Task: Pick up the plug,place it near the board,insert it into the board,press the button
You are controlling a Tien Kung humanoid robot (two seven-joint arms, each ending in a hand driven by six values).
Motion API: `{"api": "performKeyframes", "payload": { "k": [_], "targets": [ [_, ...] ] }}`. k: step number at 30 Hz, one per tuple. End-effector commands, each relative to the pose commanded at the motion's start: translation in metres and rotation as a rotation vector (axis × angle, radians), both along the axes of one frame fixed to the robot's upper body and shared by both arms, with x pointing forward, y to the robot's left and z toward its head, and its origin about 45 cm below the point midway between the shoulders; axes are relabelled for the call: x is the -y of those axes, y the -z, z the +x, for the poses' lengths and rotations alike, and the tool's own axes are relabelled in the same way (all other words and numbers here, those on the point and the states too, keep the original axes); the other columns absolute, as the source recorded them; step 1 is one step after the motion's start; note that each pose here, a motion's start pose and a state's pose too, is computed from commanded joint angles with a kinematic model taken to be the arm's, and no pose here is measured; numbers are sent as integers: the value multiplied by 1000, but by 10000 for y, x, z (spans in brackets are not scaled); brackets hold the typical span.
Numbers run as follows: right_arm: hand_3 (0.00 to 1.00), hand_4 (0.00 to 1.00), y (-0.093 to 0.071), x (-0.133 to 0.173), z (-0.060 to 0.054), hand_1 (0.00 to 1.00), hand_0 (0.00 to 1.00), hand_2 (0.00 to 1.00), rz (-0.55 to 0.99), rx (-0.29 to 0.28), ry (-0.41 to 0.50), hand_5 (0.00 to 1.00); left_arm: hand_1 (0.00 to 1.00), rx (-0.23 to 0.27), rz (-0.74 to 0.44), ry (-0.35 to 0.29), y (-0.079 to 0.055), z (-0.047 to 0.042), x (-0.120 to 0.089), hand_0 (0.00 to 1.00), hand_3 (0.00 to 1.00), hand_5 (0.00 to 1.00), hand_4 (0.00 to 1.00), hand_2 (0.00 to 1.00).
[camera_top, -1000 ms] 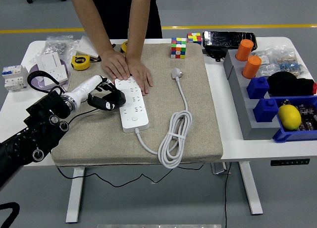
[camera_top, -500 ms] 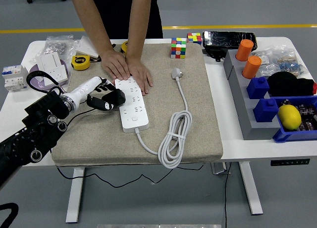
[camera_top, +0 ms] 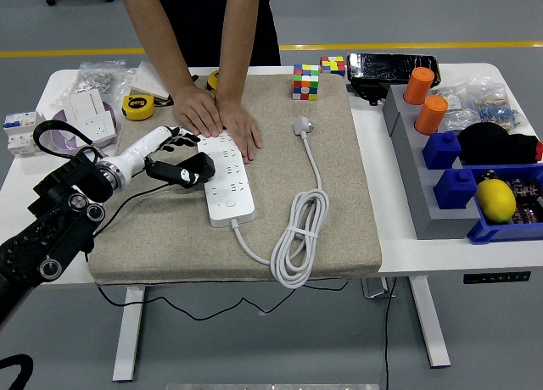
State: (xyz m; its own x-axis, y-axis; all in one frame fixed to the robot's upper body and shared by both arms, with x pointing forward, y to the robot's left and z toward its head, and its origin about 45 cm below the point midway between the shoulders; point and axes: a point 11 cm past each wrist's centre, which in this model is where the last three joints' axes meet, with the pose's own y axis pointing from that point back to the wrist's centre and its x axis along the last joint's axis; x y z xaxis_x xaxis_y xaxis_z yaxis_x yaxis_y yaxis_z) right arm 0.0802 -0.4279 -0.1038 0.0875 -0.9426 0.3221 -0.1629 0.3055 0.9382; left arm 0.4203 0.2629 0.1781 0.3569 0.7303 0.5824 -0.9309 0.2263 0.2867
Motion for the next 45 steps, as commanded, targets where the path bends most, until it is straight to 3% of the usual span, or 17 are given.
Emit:
{"api": "performKeyframes", "payload": {
  "k": [5, 7, 10, 13, 17, 21, 31, 37, 45],
  "targets": [
    [760, 998, 12, -19, -27, 749, 819, 743, 3, -4, 1, 796, 998, 139, -231, -117, -191, -175, 27, 996, 993, 998, 998, 996],
    [760, 998, 14, -26, -25, 749, 819, 743, 4, -3, 0, 797, 998, 166, -308, -164, -220, -273, 22, 998, 998, 998, 998, 998],
    [760, 998, 16, -32, -27, 749, 819, 743, 5, -2, 2, 797, 998, 172, -353, -183, -212, -424, 45, 998, 998, 998, 998, 998],
    [760, 998, 18, -31, -37, 748, 818, 743, 5, -4, 4, 797, 998, 136, -322, -170, -124, -600, 60, 998, 998, 998, 998, 998],
    [760, 998, 19, -32, -43, 748, 818, 743, 5, -4, 5, 797, 998, 108, -236, -146, -57, -752, 33, 998, 998, 998, 998, 998],
    [760, 998, 20, -30, -48, 749, 819, 743, 4, -5, 4, 797, 998, 108, -152, -126, -31, -799, 7, 998, 998, 998, 998, 998],
    [760, 998, 21, -29, -61, 748, 818, 743, 3, -10, -1, 799, 998, 86, 27, -93, 212, -862, 83, 998, 996, 998, 998, 995],
    [759, 998, 20, -23, -67, 748, 818, 743, 2, -13, -3, 800, 998, 99, 136, -64, 237, -827, 161, 998, 993, 998, 998, 993],
    [760, 998, 19, -21, -61, 747, 818, 743, 1, -12, -5, 800, 998, 71, 219, -14, 364, -805, 265, 998, 988, 998, 998, 992]
  ]
}}
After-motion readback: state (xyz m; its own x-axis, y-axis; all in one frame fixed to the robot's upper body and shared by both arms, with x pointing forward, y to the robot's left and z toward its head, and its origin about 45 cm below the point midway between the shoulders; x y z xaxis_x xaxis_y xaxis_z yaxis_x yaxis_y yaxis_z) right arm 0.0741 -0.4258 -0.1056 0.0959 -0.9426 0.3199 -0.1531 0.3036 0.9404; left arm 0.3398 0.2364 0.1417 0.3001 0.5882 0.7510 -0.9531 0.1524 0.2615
